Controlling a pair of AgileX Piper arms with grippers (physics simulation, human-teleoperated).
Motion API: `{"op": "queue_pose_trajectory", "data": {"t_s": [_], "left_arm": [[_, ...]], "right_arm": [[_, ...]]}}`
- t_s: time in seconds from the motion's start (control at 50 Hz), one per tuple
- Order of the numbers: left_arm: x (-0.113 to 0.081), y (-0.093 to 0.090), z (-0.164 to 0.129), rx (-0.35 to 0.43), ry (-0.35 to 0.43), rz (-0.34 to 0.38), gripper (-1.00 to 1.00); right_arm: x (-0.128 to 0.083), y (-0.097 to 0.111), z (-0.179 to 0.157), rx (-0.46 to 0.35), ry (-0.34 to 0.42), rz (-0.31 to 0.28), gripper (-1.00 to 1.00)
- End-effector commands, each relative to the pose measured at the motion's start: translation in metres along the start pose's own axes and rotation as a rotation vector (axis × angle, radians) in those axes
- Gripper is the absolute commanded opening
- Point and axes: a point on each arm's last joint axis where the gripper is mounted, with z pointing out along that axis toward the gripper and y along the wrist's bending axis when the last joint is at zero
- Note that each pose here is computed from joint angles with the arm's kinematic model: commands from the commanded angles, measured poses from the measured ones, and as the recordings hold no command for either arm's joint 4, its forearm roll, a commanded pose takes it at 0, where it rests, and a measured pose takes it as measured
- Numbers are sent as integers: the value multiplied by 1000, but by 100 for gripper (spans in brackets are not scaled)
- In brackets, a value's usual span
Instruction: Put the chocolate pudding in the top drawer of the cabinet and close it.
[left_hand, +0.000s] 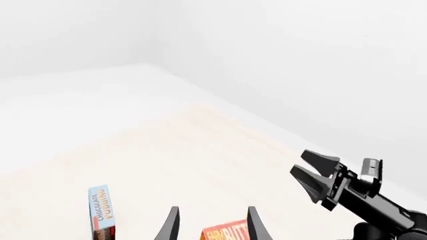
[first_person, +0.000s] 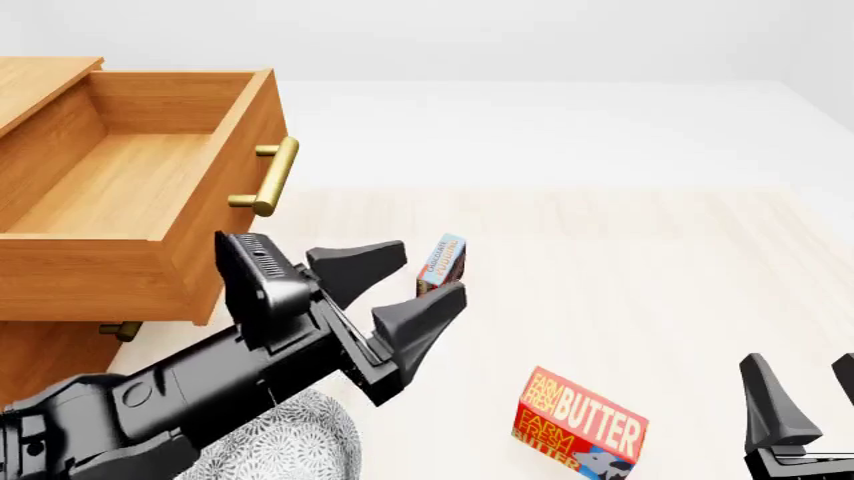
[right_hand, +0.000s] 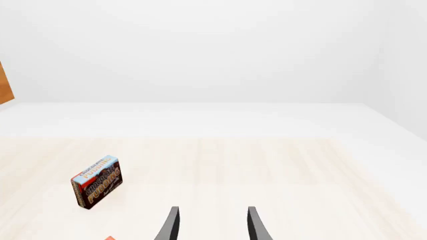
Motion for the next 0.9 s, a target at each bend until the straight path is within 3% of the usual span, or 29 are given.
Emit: {"op": "queue_pose_trajectory", "data": {"t_s": [0.02,0.3,0.32,0.36,0.42,0.62,0.7,0.9], "left_arm": [[4,18,10,-69,3,-50,100],[11,27,21,-100,11,-86,100],[20,30,22,-101,12,-89,100],[15,29,24,-105,16,-94,100],[29,35,26,-114,21,-103,100],[27,34,28,-108,9,-116,100],[39,39,31,-121,18,-130,100],[44,46,34,-142,29,-141,100]], "right_arm": [[0,0,0,0,0,0,100],[0,0,0,0,0,0,100],[0,0,0,0,0,0,100],[0,0,0,0,0,0,100],[0,0,0,0,0,0,100],[0,0,0,0,0,0,100],[0,0,0,0,0,0,100],[0,0,0,0,0,0,100]]}}
